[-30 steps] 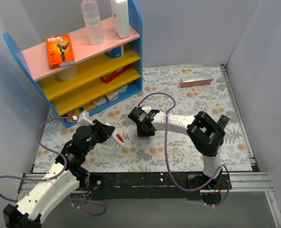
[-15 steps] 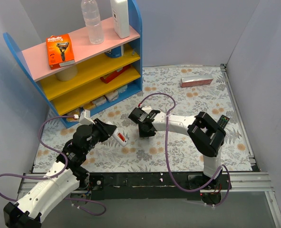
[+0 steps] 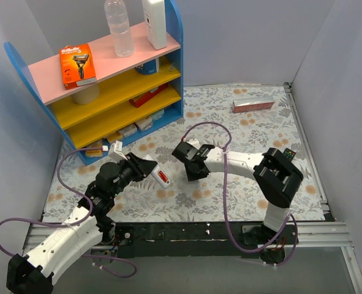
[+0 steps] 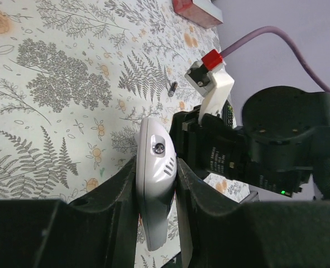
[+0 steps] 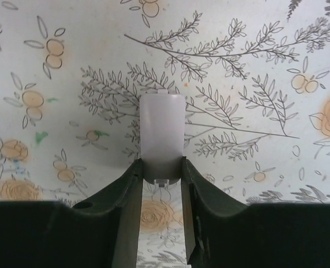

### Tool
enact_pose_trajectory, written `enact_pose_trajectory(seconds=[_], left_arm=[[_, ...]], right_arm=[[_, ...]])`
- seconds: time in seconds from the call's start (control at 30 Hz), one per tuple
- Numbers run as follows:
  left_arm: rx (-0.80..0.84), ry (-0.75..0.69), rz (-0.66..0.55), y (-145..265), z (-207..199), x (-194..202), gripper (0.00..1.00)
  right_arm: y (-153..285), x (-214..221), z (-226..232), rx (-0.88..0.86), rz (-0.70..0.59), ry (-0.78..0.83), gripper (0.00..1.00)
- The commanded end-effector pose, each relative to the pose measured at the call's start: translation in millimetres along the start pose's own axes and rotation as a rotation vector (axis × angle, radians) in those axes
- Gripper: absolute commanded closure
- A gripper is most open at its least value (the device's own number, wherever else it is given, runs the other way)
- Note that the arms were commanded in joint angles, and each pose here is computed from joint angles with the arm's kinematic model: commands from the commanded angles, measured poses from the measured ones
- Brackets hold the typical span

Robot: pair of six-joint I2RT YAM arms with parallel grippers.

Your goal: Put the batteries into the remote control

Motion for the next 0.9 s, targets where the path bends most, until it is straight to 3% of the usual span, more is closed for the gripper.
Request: enact_pose_trajectory(seconds=[0.0,0.13,0.37,0.6,0.87], left_arm=[[0.137,-0.010,0.018,-6.7,-18.2,1.3,1.00],[0.204,-0.003,0.064,-13.2,-20.7,8.9,1.00],[0.302,0.026,0.117,-27.4,-35.2,13.1,1.00],[0.325,0.063,0.123,-37.4,-39.4,13.2,1.00],[0.346,0.085,0.119,-40.1,-40.6,13.6,1.00]], right_arm=[[38.4,-11.3,-5.3,-0.070,-0.099,0.088,0.82],[81.6,-26.8,-8.4,-0.168,-0.213,0.184,0.86],[147.1,-42.8,-7.7,-0.304,-0.301,0.316,0.88],[181.9,-39.8,3.6,-0.360,-0.257,0.415,0.87],[186.2,-31.3,18.7,-0.390,-0.175,0.489,0.87]])
Point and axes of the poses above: each gripper's point midway between its finger pads, its own y axis back along the fingers, its own z axis along the line the jaws close on, x = y × z, the point moved 6 cm from there along y, back along the fingers, and after that the axes turned 10 degrees about y, right-handed, at the moved point
